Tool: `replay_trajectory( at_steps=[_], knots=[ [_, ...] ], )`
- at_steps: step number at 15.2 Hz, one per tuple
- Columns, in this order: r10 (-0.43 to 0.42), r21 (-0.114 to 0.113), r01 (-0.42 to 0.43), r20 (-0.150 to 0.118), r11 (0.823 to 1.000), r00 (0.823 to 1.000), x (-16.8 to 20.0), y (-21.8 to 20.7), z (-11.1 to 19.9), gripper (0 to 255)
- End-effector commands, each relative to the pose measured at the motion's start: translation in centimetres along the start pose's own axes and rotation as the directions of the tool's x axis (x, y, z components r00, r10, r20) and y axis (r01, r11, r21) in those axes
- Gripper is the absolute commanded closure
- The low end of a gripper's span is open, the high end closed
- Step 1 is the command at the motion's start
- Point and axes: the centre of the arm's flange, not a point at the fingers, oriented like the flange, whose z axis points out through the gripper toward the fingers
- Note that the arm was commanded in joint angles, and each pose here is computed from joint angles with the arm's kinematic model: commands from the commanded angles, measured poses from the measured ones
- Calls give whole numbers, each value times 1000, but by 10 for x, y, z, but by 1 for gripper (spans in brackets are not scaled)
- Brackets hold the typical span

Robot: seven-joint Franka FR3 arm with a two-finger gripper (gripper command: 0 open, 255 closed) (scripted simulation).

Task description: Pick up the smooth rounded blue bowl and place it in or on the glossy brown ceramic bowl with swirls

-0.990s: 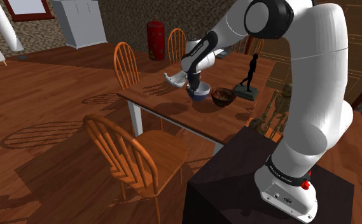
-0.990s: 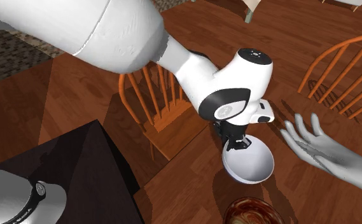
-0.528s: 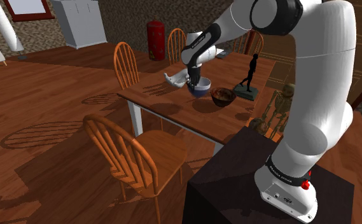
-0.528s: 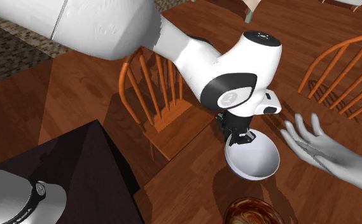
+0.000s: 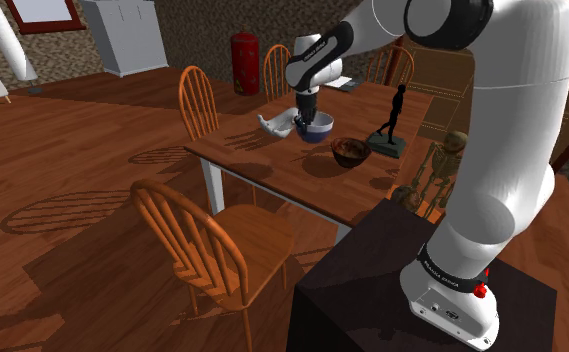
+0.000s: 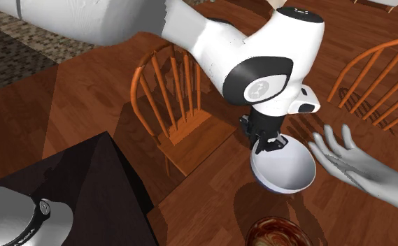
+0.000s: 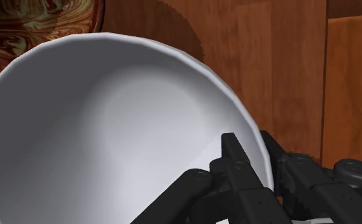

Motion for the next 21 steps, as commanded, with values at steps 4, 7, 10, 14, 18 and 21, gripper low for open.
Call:
replay_trajectory(
  at_steps=[4, 7, 10, 14, 18, 21],
  knots=[
    [0, 0, 0, 0, 1000, 1000, -9, 11, -18, 255],
    [0, 0, 0, 0, 1000, 1000, -35, 41, -19, 255],
    [0, 0, 0, 0, 1000, 1000, -62, 71, -20, 255],
    [0, 0, 0, 0, 1000, 1000, -97, 110, -21, 255],
    [0, 0, 0, 0, 1000, 1000, -134, 153, -23, 255],
    [0, 0, 0, 0, 1000, 1000, -134, 152, -7, 255]
  ],
)
